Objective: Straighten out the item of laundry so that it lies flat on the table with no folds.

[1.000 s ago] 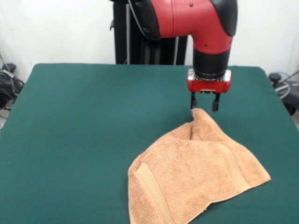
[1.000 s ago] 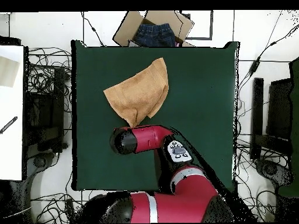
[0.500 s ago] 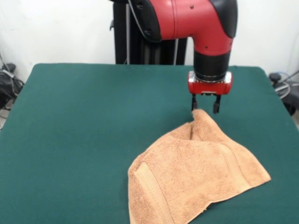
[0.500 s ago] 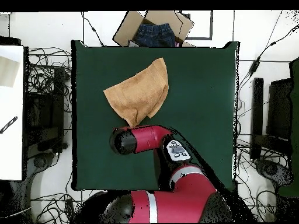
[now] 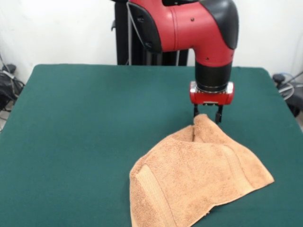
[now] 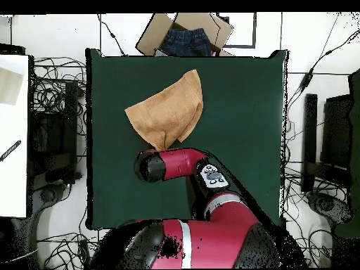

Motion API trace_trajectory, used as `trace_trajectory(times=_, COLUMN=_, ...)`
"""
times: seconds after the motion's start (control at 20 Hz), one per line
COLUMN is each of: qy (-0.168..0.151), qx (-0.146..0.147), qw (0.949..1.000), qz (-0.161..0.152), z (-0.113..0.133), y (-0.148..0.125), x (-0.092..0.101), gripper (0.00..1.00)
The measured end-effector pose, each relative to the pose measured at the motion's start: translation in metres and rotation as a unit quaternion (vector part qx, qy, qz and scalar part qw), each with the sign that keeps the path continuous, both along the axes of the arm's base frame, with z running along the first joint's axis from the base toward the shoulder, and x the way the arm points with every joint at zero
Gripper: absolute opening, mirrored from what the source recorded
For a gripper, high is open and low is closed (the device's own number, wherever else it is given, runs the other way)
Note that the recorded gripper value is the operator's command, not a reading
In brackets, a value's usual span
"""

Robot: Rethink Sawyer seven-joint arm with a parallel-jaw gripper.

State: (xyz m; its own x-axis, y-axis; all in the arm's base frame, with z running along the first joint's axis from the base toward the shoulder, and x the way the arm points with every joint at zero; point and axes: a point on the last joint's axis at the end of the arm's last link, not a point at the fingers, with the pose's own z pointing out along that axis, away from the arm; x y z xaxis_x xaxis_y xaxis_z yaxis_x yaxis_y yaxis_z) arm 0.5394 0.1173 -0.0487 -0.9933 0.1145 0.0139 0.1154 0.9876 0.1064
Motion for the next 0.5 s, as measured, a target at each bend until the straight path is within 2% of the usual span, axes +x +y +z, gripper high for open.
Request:
trace_trajectory(times=0.3, qy=0.0, qx=0.0, qw=1.0, qz=0.0, z=0.0, y=0.0001, x=0.0003, gripper=1.0)
trace_trajectory(times=0.35, qy=-0.001, qx=-0.001, qw=1.0, qz=0.001, z=0.0, y=0.0001, x=0.0003, gripper=0.0)
trace_trajectory(times=0.5, qy=-0.002, qx=-0.008, qw=1.0, qz=0.002, z=-0.0008, y=-0.0054, x=0.0001, gripper=0.0)
